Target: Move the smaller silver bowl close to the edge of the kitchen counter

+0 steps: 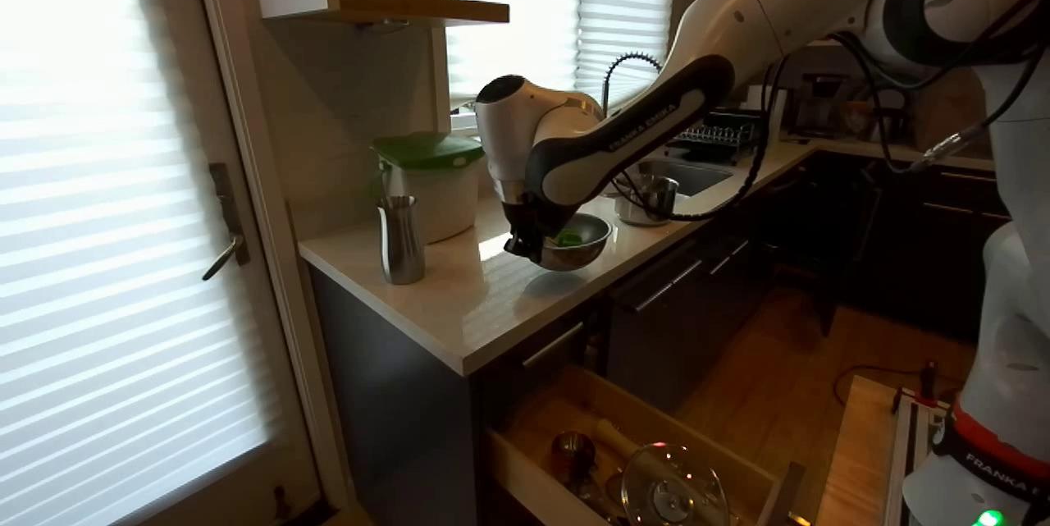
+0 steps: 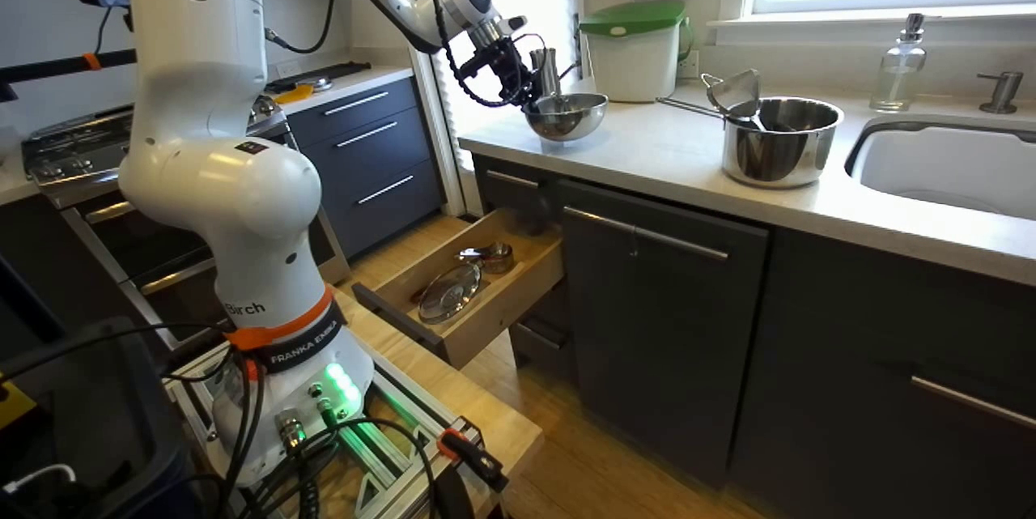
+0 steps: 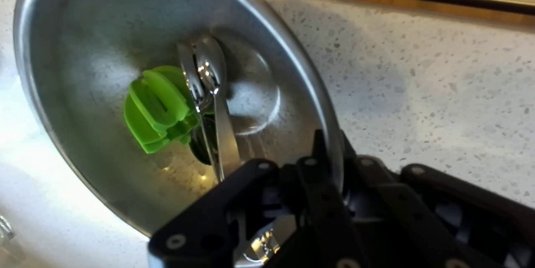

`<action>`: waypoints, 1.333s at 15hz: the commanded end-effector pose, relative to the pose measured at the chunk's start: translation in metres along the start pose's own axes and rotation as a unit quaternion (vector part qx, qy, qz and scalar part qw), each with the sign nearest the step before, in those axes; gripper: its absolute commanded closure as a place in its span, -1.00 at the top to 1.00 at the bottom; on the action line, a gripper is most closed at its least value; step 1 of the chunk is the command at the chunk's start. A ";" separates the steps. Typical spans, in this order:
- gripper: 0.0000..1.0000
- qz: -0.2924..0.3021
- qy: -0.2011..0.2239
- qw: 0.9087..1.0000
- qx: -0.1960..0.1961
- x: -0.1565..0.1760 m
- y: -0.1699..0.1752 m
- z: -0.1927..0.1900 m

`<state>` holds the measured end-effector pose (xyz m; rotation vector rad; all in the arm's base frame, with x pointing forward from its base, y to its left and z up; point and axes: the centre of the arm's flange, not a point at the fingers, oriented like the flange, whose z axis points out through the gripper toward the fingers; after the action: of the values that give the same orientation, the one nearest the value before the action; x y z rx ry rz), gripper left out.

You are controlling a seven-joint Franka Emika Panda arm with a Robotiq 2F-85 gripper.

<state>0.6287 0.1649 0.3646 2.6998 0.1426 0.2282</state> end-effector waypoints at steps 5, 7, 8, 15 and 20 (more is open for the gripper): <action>-0.97 -0.002 0.027 1.000 -0.010 0.013 -0.004 0.011; -0.38 -0.004 0.030 1.000 -0.005 0.014 -0.006 0.013; -0.34 -0.004 0.031 1.000 -0.002 0.014 -0.006 0.014; 0.66 -0.018 0.060 0.998 -0.025 -0.005 0.011 -0.050; 1.00 -0.069 0.174 0.979 -0.082 -0.031 0.028 -0.126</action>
<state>0.6162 0.1890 0.4568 2.5608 0.2950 0.5267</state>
